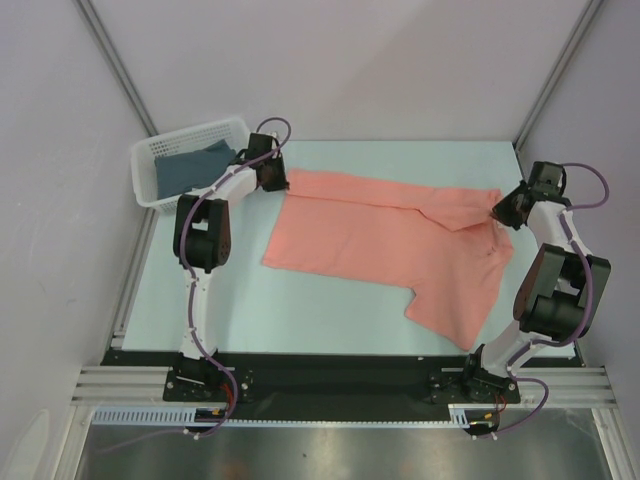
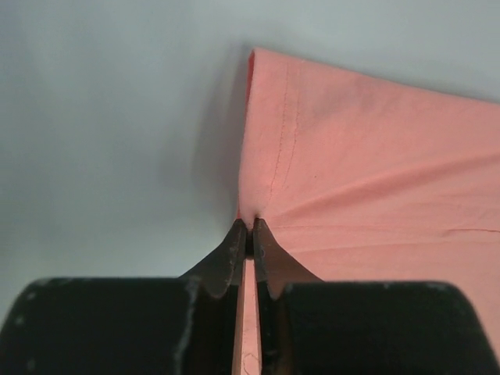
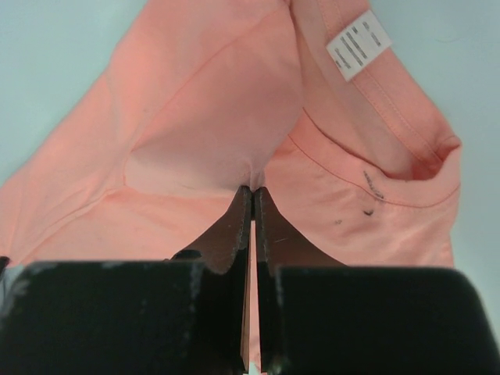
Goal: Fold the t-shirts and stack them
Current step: Fold the tshirt
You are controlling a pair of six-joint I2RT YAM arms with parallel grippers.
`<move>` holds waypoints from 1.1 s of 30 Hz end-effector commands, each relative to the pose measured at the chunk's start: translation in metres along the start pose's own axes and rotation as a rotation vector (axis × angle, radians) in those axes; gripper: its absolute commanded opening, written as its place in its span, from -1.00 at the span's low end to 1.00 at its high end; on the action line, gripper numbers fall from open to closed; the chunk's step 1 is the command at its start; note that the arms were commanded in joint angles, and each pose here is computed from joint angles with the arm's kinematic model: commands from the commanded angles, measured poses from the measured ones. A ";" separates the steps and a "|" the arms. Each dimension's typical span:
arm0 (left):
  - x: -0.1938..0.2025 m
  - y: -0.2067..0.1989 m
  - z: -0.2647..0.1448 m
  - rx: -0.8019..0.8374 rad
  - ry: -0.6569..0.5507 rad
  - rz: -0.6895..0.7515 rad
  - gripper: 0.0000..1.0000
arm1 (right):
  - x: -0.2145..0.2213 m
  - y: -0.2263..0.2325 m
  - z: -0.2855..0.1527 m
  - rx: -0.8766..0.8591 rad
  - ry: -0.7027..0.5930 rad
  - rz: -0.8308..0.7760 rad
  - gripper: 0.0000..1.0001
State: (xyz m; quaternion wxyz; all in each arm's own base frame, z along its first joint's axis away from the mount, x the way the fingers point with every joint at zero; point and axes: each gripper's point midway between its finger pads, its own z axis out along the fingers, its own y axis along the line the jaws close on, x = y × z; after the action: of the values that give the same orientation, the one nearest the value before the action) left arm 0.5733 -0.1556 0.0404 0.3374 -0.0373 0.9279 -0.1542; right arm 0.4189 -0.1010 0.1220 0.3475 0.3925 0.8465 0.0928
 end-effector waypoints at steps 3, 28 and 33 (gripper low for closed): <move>-0.013 0.011 -0.008 -0.063 -0.018 0.027 -0.64 | 0.015 -0.023 0.001 0.071 0.055 -0.044 -0.95; -0.038 -0.074 -0.040 -0.001 -0.107 0.113 -0.25 | -0.063 -0.013 0.032 0.046 -0.019 -0.093 0.57; -0.049 -0.074 -0.030 -0.004 -0.135 0.105 -0.24 | -0.086 0.011 0.064 -0.046 -0.012 -0.105 0.13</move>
State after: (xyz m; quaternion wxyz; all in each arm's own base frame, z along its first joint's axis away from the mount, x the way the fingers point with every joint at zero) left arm 0.5631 -0.2167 0.0749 0.3534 0.0153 0.9269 -0.1253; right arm 0.4848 -0.1689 0.1197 0.3522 0.3565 0.8635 0.0567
